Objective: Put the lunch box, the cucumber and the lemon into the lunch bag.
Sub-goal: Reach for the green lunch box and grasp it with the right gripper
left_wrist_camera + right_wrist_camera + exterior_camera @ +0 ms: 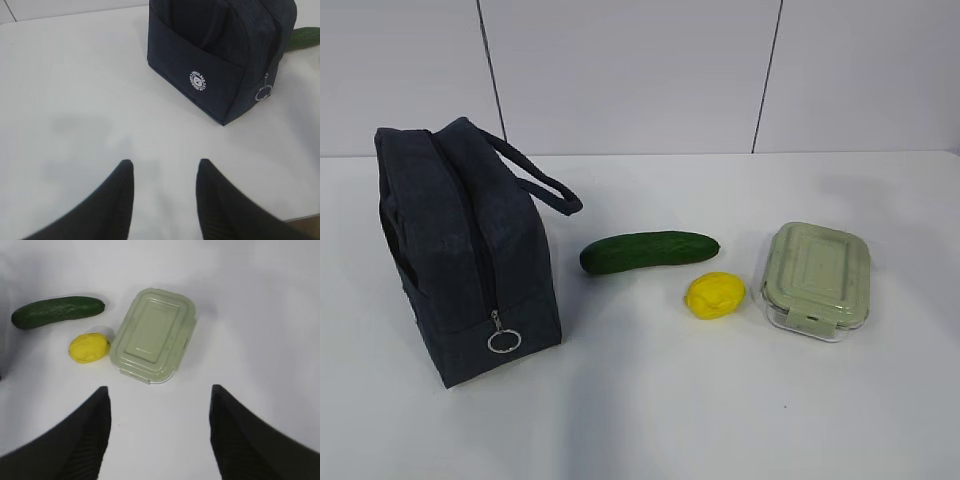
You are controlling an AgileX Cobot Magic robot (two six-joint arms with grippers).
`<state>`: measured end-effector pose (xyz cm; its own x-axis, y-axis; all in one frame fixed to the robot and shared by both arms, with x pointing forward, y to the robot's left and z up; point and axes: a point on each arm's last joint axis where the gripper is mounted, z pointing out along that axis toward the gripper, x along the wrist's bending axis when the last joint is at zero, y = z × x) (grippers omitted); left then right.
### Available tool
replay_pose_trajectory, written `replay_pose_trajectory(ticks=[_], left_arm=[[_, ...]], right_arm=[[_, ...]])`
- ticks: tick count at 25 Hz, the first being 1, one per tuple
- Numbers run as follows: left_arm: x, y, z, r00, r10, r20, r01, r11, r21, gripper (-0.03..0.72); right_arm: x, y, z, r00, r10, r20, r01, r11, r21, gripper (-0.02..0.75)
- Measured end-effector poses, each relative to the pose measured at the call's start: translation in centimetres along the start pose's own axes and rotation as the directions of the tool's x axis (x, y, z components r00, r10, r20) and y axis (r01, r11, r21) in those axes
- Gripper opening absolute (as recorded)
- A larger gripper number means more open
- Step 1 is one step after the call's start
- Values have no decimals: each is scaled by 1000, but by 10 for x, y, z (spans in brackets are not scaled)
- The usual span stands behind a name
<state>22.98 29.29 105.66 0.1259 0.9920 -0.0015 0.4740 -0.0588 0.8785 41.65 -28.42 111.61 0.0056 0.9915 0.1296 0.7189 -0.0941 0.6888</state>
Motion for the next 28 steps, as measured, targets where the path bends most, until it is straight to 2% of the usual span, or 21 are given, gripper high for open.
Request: replay_pose_trajectory(ticks=[4,12,28], left_arm=[[0,0,0,1000,0,0,0,1000,0,305],[0,0,0,1000,0,0,0,1000,0,305],[0,0,0,1000,0,0,0,1000,0,305]], right_arm=[[6,14,20,997,57,-43,-53,995,82,533],[13,32,58,991,114,-67,-95,964,248,579],[13,37,71,991,122,-62,-102,959,264,555]])
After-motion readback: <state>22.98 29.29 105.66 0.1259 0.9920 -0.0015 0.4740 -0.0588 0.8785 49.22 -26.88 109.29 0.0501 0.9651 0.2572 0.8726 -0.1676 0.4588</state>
